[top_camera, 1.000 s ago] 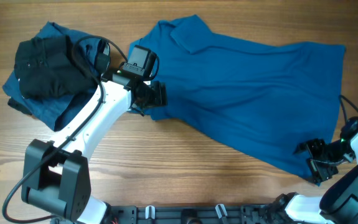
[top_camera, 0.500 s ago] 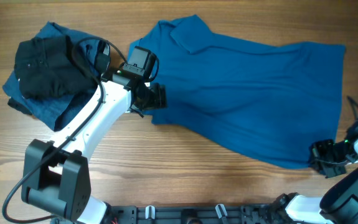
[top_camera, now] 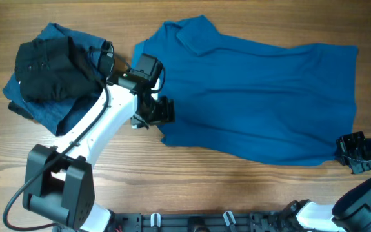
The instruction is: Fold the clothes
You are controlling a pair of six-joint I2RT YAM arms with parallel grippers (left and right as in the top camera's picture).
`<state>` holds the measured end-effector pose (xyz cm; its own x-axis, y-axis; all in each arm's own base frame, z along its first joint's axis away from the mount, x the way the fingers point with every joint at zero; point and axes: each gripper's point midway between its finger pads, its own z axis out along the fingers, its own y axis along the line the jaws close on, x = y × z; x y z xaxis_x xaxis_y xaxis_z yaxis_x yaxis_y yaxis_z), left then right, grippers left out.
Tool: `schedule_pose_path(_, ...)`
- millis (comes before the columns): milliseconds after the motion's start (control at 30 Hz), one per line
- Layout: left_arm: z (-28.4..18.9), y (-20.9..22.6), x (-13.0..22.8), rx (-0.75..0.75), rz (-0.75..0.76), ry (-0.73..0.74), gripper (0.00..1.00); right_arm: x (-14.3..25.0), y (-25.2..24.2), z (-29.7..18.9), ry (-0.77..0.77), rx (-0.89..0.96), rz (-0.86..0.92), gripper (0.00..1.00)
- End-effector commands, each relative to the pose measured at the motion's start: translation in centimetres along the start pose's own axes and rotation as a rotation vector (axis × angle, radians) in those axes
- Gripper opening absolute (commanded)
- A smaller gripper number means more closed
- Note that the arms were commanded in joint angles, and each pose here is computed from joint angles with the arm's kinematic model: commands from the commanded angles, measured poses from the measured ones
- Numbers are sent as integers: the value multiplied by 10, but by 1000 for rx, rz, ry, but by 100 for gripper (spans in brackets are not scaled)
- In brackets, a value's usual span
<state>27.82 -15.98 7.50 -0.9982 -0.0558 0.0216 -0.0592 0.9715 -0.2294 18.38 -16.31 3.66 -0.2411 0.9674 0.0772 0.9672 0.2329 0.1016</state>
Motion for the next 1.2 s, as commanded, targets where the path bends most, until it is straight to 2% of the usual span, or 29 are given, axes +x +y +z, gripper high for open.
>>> schedule_pose_path(0, 27, -10, 47, 10, -25, 141, 81, -3, 10, -5, -12, -43, -26, 4)
schedule_pose_path(100, 47, -11, 62, 5, -37, 154, 77, -3, 10, -5, -14, -46, -26, 4)
schedule_pose_path(133, 54, -13, 62, 15, -20, 138, 68, -3, 11, -5, -11, -51, -26, 4)
schedule_pose_path(233, 58, -17, 56, 31, -6, 105, 12, -2, 14, -5, -5, -69, -28, 4)
schedule_pose_path(267, 57, -17, 55, 32, -6, 102, 4, -3, 15, -5, -8, -71, -29, 4)
schedule_pose_path(500, 31, -12, 79, 29, -27, 157, 4, -5, 22, -11, -9, -101, -59, 4)
schedule_pose_path(633, 15, -6, 69, 2, -7, 53, 4, -7, 24, -16, -28, -111, -68, 4)
schedule_pose_path(833, 7, -23, 98, 86, 4, 169, 4, -7, 24, -16, -29, -111, -75, 4)
schedule_pose_path(900, 0, -18, 104, 74, 3, 167, 4, -7, 28, -17, -25, -129, -89, 4)
schedule_pose_path(967, -8, -12, 87, 64, -2, 75, 4, -9, 40, -19, -28, -193, -112, 4)
schedule_pose_path(1067, -19, -16, 51, 130, -20, -68, 4, -11, 69, -27, -35, -356, -175, 4)
schedule_pose_path(1167, -25, -12, 23, 139, -32, -173, 4, -14, 78, -30, -40, -399, -158, 4)
